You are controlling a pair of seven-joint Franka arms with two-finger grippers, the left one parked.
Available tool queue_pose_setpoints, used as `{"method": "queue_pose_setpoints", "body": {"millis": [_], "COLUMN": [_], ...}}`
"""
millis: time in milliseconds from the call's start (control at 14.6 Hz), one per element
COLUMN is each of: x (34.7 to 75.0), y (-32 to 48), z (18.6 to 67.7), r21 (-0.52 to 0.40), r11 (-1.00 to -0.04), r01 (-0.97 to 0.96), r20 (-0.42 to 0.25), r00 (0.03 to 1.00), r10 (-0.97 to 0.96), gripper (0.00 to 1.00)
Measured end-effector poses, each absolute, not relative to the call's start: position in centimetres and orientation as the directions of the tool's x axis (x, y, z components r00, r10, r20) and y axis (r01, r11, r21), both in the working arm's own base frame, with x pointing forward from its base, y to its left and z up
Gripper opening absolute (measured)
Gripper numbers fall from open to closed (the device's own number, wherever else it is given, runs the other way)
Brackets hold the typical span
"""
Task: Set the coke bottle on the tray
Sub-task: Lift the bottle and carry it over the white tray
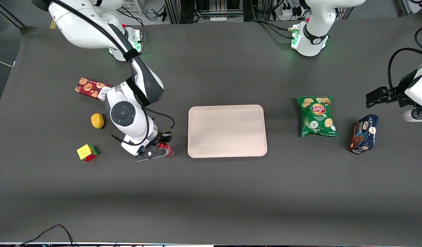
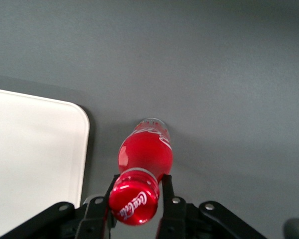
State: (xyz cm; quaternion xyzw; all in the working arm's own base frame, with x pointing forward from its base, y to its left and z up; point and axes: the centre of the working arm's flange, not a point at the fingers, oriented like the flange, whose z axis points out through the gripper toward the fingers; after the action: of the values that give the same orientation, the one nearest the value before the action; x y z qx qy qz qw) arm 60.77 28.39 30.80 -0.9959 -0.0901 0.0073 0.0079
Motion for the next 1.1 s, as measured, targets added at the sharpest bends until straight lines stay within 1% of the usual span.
{"method": "queue_pose_setpoints", "body": {"millis": [137, 274, 342, 548, 753, 959, 1096], "x": [61.2, 62.0, 62.5, 62.9, 61.8, 61.1, 59.4], "y": [28.6, 28.7, 28.8, 29.4, 29.8, 30.7, 34.0], "z": [32.0, 35.2, 37.5, 45.1, 50.7, 52.2, 51.8], "r21": [-0.015, -0.005, -0.003, -0.008, -0.027, -0.052, -0.053], "r11": [-0.981, -0.981, -0.980, -0.978, -0.975, -0.972, -0.968], "r01": [0.193, 0.196, 0.197, 0.207, 0.219, 0.230, 0.245], "r20": [-0.023, -0.054, -0.059, -0.045, -0.027, -0.022, -0.030], "r00": [0.981, 0.979, 0.979, 0.977, 0.975, 0.973, 0.969], "r10": [0.194, 0.196, 0.197, 0.207, 0.220, 0.231, 0.246], "gripper": [0.36, 0.36, 0.36, 0.36, 0.36, 0.36, 0.36]}}
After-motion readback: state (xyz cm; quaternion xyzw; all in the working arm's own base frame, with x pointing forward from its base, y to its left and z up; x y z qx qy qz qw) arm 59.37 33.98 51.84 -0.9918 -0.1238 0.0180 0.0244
